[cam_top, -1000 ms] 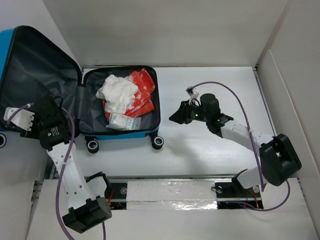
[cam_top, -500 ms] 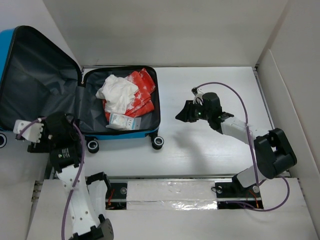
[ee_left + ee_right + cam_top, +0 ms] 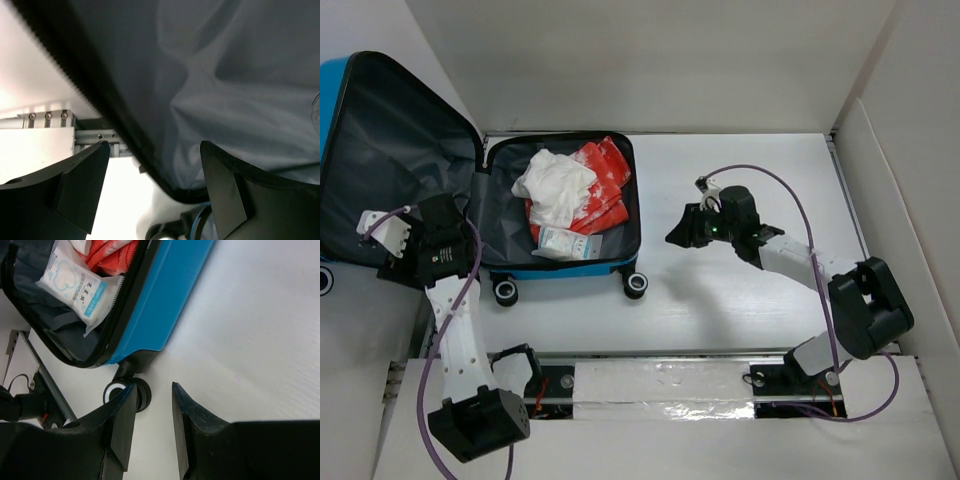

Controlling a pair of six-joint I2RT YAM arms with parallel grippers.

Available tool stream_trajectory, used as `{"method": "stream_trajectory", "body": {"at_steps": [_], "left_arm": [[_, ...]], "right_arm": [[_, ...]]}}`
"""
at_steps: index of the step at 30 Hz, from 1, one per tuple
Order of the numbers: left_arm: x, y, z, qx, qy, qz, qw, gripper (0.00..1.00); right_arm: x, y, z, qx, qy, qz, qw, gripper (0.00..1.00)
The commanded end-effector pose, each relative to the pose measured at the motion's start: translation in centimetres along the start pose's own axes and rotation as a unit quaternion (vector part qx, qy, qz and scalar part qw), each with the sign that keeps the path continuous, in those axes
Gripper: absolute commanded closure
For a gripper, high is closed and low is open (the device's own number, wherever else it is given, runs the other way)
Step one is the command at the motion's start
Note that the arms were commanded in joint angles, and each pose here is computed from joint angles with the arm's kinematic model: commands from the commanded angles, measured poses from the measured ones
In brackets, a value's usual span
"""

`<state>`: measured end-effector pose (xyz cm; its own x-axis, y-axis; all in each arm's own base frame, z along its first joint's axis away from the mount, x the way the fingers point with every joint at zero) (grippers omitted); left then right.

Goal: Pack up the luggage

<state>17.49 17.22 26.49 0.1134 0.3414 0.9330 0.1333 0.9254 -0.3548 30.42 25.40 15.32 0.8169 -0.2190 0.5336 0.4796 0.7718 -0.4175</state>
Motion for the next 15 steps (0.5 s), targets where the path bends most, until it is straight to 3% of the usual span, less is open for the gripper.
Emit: {"method": "stream_trajectory", "body": {"at_steps": [1, 6, 12, 13, 15], "left_arm": [[2.9, -0.1, 0.2, 0.025, -0.028, -0.041, 0.998, 0.31], [1.8, 1.0, 0.2, 0.031, -0.032, -0.031, 0.999, 0.47], [2.3, 1.2, -1.0, 0.010, -0.028, -0.030, 0.999, 0.88], [2.4, 1.0, -1.4, -0.007, -0.029, -0.025, 0.999, 1.00], [3.2, 0.4, -2.2, -0.045, -0.037, -0.026, 0.998, 1.00]], "right_arm": [[1.5, -0.3, 2.8, 0.035, -0.040, -0.012, 0.999, 0.60], [1.9, -0.1, 1.2, 0.005, -0.030, -0.020, 0.999, 0.60], [3.0, -0.8, -1.5, -0.026, -0.002, -0.039, 0.999, 0.60], [3.0, -0.7, -1.6, -0.024, 0.000, -0.040, 0.999, 0.60], [3.2, -0.8, -1.8, -0.026, 0.004, -0.043, 0.999, 0.60]]}}
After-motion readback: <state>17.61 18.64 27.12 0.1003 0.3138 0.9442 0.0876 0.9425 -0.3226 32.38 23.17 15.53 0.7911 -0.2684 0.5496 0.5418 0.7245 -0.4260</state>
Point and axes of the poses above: each gripper's point midway between its finger pads, its own y axis out along the fingers, its own z axis along the line the jaws close on, x = y × z, the point moved 3 cm from there along -y, back along the fingers, and after that the axes turned 13 degrees about y, right-handed, at the moved point
